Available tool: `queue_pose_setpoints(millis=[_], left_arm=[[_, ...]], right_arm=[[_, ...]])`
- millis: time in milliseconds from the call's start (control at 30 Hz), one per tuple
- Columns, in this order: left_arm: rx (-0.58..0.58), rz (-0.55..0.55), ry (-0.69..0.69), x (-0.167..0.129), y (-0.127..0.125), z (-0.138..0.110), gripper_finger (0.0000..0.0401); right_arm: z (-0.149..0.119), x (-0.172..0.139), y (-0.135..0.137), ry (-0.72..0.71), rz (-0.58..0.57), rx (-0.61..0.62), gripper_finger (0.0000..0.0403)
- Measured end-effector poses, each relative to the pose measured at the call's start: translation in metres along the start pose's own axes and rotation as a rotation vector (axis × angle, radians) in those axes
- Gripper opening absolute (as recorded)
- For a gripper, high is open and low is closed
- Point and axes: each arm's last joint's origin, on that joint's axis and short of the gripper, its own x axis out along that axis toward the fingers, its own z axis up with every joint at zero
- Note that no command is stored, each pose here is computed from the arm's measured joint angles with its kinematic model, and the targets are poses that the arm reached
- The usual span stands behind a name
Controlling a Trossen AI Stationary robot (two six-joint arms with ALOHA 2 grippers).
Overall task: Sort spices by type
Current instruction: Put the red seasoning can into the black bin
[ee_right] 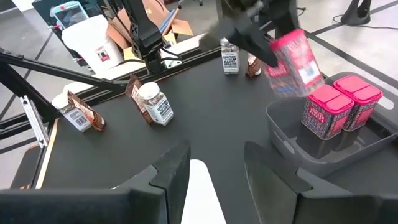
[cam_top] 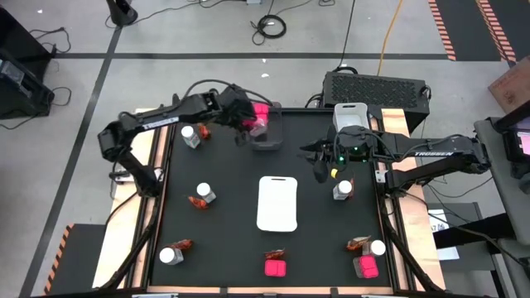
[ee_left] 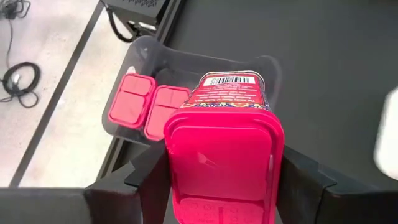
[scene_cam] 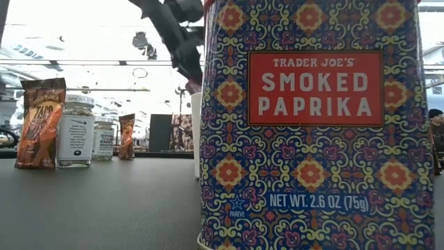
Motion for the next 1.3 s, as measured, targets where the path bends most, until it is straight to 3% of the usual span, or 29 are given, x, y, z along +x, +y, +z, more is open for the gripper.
queue_pose_setpoints(millis=[200, 533, 1033, 1300], left_arm=[[0.069, 0.024, -0.024, 0.03, -0.001, 0.006, 0.0222], [0.137, 0.032, 0.084, 0.068, -0.001, -0.005, 0.0222], [0.212, 0.009, 0.177, 0.087, -0.004, -0.015, 0.0223], [0.213, 0.01, 0.176, 0.086, -0.004, -0.015, 0.025]], right_arm=[[-0.001, 0.0, 0.0, 0.006, -0.002, 0.022, 0.0146], [-0.001, 0.0, 0.0, 0.013, -0.005, 0.045, 0.0146], [-0.002, 0.0, -0.001, 0.023, -0.009, 0.047, 0.0146], [-0.003, 0.0, -0.001, 0.026, -0.01, 0.046, 0.0146]])
